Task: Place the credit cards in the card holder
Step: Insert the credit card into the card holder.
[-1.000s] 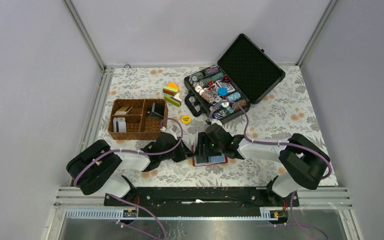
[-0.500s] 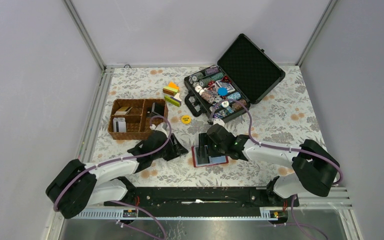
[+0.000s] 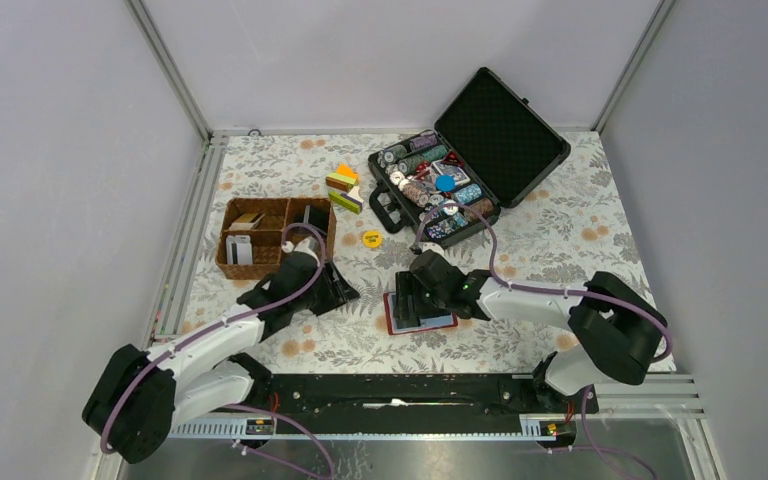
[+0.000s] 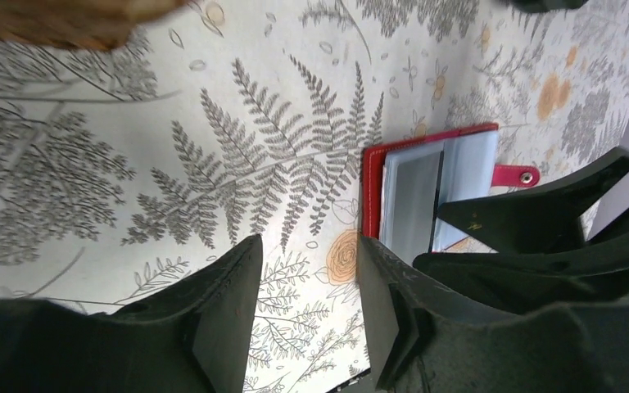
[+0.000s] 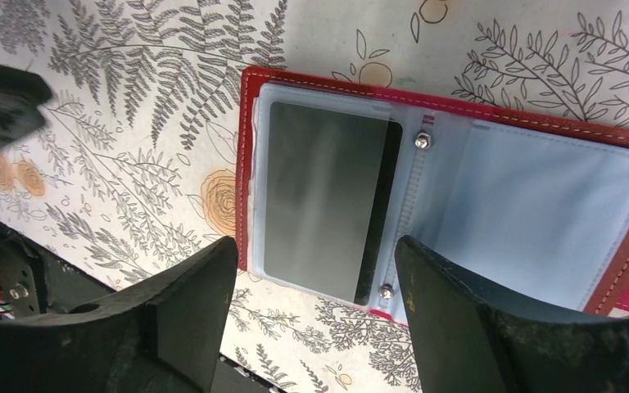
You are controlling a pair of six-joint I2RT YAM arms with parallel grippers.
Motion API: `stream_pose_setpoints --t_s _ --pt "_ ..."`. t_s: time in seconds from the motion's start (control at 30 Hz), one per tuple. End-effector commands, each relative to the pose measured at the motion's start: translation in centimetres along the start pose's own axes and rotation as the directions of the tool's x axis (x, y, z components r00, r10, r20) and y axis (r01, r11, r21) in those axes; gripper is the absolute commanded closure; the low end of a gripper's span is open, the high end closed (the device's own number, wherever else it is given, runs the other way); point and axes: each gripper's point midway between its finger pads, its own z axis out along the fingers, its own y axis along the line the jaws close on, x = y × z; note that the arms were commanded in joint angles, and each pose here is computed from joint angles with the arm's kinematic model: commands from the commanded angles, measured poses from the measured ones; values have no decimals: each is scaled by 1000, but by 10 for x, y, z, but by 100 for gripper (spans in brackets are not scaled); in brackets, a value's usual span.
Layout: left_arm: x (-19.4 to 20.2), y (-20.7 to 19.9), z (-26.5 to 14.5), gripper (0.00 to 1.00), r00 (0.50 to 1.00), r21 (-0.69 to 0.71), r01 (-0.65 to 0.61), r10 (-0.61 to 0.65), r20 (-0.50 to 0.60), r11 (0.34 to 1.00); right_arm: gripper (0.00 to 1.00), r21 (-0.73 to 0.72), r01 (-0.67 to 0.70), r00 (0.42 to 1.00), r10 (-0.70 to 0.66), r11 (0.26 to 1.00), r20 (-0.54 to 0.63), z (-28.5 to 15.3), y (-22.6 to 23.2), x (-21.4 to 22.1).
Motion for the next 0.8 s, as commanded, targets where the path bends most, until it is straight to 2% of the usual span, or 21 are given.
stream_pose_setpoints --t_s 0.0,0.17,0.37,0.57,0.77 --pt "-29 -13 -15 51 998 25 -49 48 47 999 23 -15 3 1000 -3 1000 -5 5 8 0" --pt "-38 2 -21 51 998 -6 -37 37 53 999 28 -21 6 1000 -6 1000 -14 8 15 3" --pt "-44 13 -26 51 998 -11 -12 13 68 1000 28 64 52 999 -52 997 -1 10 15 2" --pt "-54 17 -34 51 996 -21 -9 10 91 1000 28 46 77 997 -77 996 9 9 31 2" --pt "-84 14 -54 49 986 -65 -31 41 159 997 26 0 94 995 -94 996 25 6 44 -3"
